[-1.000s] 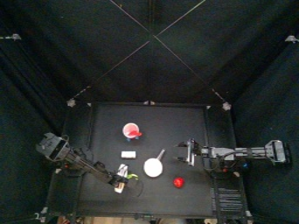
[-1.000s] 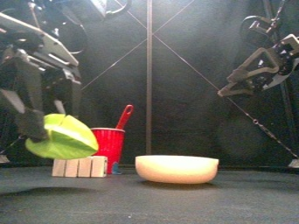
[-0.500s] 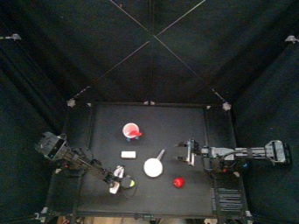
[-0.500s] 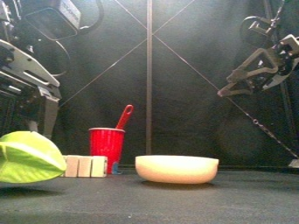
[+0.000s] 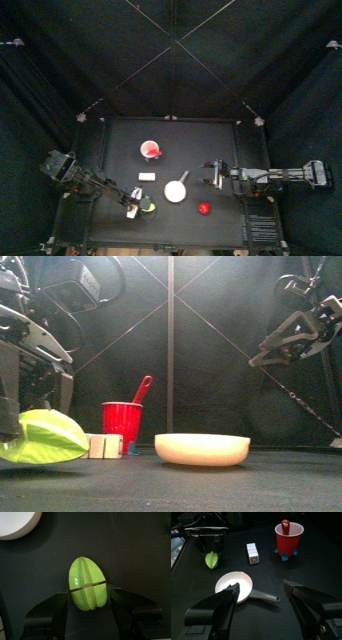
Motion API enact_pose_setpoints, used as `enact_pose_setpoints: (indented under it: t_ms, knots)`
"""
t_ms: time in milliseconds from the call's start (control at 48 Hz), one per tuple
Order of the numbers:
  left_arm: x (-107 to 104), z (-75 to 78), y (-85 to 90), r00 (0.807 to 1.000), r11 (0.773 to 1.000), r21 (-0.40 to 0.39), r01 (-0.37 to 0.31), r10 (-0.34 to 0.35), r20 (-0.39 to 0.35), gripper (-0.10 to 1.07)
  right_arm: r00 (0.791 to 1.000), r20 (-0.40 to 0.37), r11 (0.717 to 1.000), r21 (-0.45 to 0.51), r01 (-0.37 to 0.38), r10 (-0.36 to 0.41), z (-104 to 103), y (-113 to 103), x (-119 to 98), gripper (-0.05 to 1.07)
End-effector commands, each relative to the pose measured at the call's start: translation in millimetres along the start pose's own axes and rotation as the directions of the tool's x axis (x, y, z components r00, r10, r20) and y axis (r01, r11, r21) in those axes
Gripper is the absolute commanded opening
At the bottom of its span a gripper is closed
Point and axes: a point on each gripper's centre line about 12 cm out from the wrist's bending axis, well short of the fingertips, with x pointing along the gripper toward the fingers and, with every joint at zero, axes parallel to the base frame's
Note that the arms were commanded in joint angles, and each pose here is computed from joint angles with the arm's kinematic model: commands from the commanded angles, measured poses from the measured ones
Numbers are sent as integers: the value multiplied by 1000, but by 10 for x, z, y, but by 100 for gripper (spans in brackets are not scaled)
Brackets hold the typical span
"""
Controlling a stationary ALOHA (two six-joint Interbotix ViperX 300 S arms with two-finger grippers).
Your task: Place starfruit below roll
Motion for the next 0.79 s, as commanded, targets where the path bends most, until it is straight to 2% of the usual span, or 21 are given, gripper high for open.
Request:
enact_pose_setpoints:
  t_ms: [0,354,583,771]
  knots:
    - [-50,97,21,999,1000,-14,6,-6,43,81,1000,22,1000,1,2,-2,78,-3,16,99]
    - [-50,106,15,999,1000,-15,11,-11,51,99,1000,20,1000,2,2,-2,72,-3,15,99]
    - [-96,118,21,998,1000,-19,8,-7,57,100,1000,22,1000,1,2,-2,73,-3,15,99]
    - [-127,104,52,999,998,-61,2,1,50,100,1000,22,1000,1,2,-2,73,-3,15,100]
